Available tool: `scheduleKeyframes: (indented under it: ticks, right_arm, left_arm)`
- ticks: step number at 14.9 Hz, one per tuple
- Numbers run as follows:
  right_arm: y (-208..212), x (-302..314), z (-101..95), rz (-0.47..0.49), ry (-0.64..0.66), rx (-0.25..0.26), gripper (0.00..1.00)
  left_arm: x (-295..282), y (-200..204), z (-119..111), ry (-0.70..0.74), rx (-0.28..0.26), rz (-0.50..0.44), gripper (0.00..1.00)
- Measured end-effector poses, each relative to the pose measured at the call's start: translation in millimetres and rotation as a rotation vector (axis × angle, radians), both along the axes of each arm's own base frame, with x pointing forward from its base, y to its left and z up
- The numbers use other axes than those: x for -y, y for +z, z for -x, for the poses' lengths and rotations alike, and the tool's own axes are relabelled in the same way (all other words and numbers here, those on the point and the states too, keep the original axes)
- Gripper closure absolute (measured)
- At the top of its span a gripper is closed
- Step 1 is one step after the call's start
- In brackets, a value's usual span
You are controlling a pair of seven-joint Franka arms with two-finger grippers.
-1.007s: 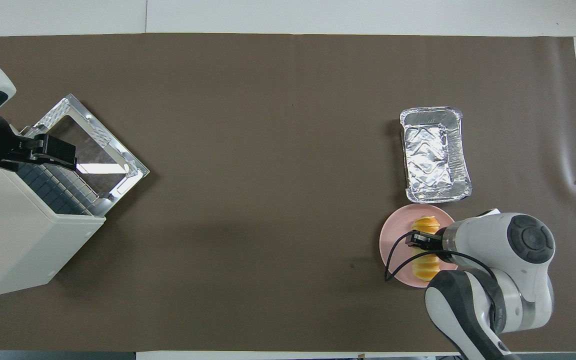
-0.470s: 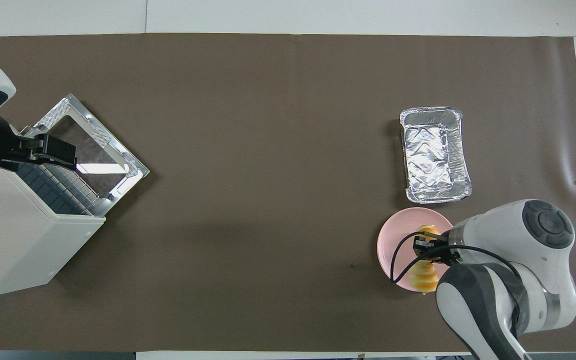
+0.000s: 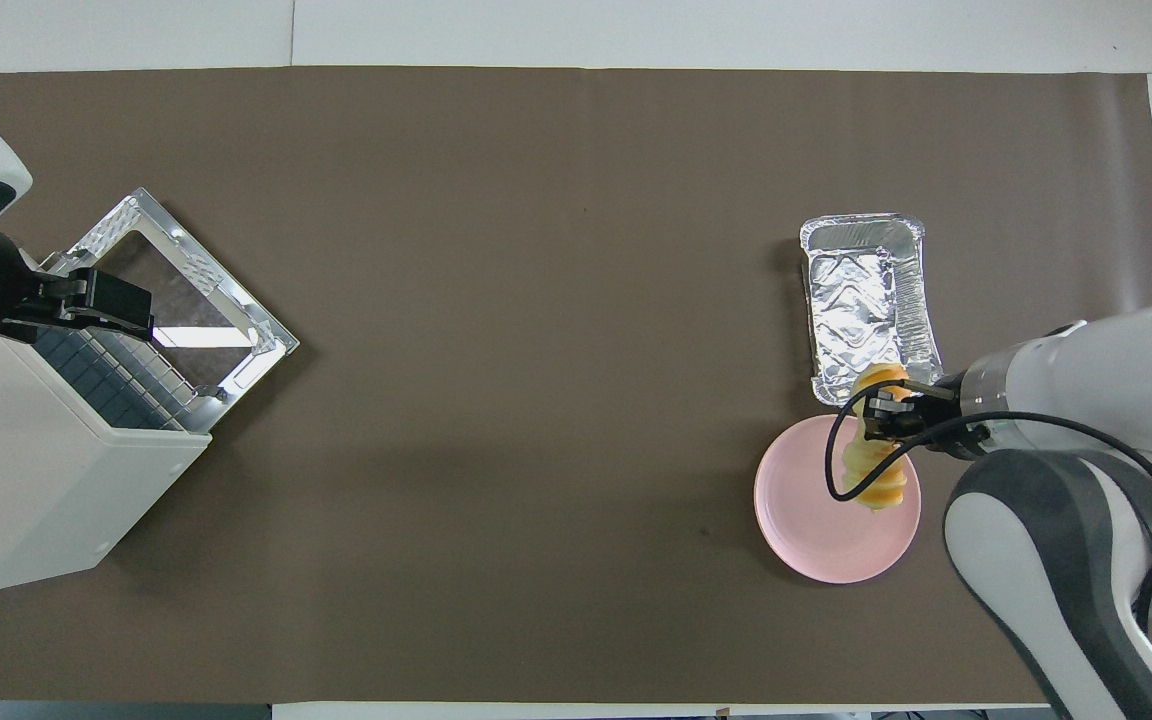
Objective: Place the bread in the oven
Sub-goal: 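Lift the bread roll with the right gripper and lower it into the foil tray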
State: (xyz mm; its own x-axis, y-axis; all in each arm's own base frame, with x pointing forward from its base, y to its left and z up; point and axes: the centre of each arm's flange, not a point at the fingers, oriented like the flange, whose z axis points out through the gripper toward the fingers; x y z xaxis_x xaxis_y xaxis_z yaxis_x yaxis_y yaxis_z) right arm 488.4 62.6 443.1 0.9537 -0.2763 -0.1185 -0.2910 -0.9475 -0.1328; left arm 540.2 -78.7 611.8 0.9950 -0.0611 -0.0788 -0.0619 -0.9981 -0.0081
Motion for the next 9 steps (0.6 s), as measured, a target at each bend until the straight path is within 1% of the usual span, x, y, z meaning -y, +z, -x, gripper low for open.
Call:
scheduleKeyframes:
  ticks: [3,5,7,9]
  right_arm:
    - [-5,7,-53.1,0.004,0.021,0.039,0.89]
    - [-18,6,-79.9,0.004,0.028,0.075,0.89]
    - [-37,6,-95.9,0.013,0.046,0.113,0.89]
    - [-51,5,-103.5,0.043,0.074,0.132,0.89]
  left_arm:
    - [0,0,0,0.000,0.000,0.000,0.00]
    - [0,0,0,0.000,0.000,0.000,0.00]
    - [0,0,0,0.000,0.000,0.000,0.00]
    - [0,0,0,0.000,0.000,0.000,0.00]
